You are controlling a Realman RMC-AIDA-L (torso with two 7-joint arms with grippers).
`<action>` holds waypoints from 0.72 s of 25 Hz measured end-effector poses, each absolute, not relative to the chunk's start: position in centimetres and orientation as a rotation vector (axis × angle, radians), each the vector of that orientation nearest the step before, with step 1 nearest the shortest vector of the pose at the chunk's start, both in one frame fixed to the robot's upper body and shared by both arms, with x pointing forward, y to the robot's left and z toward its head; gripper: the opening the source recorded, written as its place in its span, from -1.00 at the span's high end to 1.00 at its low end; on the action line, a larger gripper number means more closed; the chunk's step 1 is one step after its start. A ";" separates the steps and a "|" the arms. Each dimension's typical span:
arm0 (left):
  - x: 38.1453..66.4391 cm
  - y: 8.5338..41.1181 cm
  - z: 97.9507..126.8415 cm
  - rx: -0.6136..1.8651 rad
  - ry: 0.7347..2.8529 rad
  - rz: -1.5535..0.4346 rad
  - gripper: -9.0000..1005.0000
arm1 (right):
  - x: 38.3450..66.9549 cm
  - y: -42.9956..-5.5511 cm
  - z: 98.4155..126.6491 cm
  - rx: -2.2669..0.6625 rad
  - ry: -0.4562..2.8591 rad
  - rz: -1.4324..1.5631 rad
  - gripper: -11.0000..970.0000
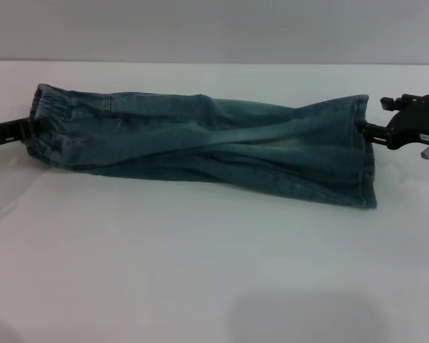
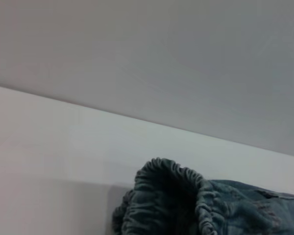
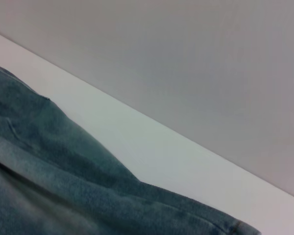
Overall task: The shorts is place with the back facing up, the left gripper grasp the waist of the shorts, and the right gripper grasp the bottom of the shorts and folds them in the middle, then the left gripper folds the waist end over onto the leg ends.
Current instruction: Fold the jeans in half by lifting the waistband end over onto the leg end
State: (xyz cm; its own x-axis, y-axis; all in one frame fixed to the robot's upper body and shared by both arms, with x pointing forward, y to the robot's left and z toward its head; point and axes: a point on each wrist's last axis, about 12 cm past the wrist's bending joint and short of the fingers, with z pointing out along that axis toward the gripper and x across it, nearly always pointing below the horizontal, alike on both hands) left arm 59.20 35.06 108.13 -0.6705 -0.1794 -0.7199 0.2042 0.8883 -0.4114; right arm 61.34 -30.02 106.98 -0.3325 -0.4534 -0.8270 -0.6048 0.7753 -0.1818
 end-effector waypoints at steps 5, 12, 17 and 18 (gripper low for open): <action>59.4 34.7 109.0 0.045 2.190 -0.641 0.89 | 61.5 -29.5 107.1 -0.781 1.974 0.216 -0.33; 60.6 31.0 113.6 0.243 1.970 -0.874 0.89 | 62.4 -27.1 107.8 -0.794 1.921 0.283 -0.32; 61.8 28.8 116.0 0.335 1.889 -0.948 0.89 | 63.1 -23.7 108.1 -0.878 1.902 0.350 -0.32; 61.9 28.6 116.2 0.344 1.884 -0.953 0.89 | 63.1 -23.7 108.1 -0.878 1.902 0.350 -0.32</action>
State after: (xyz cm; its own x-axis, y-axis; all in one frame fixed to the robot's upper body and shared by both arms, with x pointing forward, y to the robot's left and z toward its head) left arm 61.95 28.63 116.23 -0.4988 -0.1577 -0.8523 0.5930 0.6551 -0.4683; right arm 63.06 -23.71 108.07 -0.2650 -0.4246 -0.8657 -0.7052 0.6977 -0.1263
